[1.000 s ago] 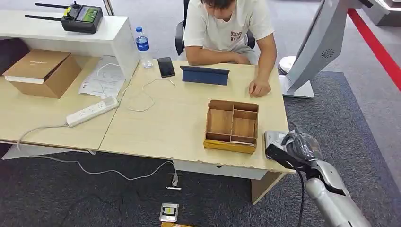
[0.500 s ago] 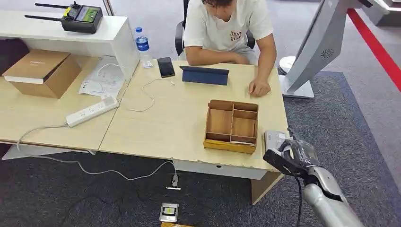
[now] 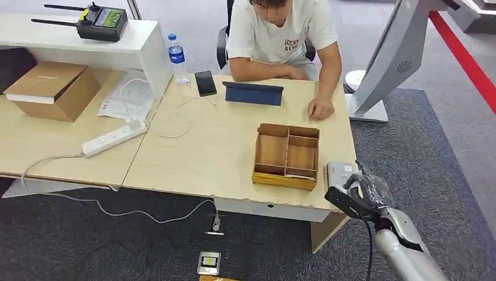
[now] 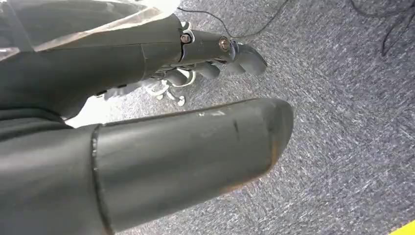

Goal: Pass the card to the sensor for recognition and then transmit it.

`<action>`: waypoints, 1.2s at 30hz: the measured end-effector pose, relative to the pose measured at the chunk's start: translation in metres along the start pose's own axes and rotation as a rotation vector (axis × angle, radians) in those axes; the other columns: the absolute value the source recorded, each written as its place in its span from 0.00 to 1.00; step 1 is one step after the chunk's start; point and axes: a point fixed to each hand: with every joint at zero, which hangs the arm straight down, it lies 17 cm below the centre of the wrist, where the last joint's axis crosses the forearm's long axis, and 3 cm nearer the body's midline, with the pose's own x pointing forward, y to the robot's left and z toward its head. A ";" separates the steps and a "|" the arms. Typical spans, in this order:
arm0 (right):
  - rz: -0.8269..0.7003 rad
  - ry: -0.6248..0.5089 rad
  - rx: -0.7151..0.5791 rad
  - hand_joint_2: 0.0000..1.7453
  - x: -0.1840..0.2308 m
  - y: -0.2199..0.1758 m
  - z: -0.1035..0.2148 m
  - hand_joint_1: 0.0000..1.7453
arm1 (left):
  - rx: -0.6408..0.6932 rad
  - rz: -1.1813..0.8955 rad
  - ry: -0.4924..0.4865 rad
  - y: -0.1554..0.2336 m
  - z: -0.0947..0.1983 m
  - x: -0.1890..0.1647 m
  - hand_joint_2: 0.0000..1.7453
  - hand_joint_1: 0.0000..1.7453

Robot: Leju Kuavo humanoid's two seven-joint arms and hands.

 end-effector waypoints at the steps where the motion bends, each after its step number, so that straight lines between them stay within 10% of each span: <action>1: 0.001 0.002 -0.004 1.00 0.000 -0.002 -0.001 1.00 | 0.000 0.000 0.000 0.000 0.000 0.000 0.00 0.00; 10: 0.007 -0.005 -0.026 1.00 0.003 -0.012 -0.005 1.00 | 0.000 -0.002 -0.003 0.000 0.000 0.000 0.00 0.00; 13: 0.040 -0.041 -0.275 1.00 0.021 -0.154 -0.050 1.00 | 0.014 -0.016 -0.024 0.003 0.000 0.004 0.00 0.00; 21: 0.090 -0.123 -0.480 1.00 0.055 -0.285 -0.069 1.00 | 0.015 -0.039 -0.062 0.003 0.000 0.010 0.00 0.00; 36: 0.160 -0.169 -0.342 1.00 0.140 -0.329 -0.126 1.00 | 0.009 -0.084 -0.077 0.007 -0.001 0.007 0.00 0.00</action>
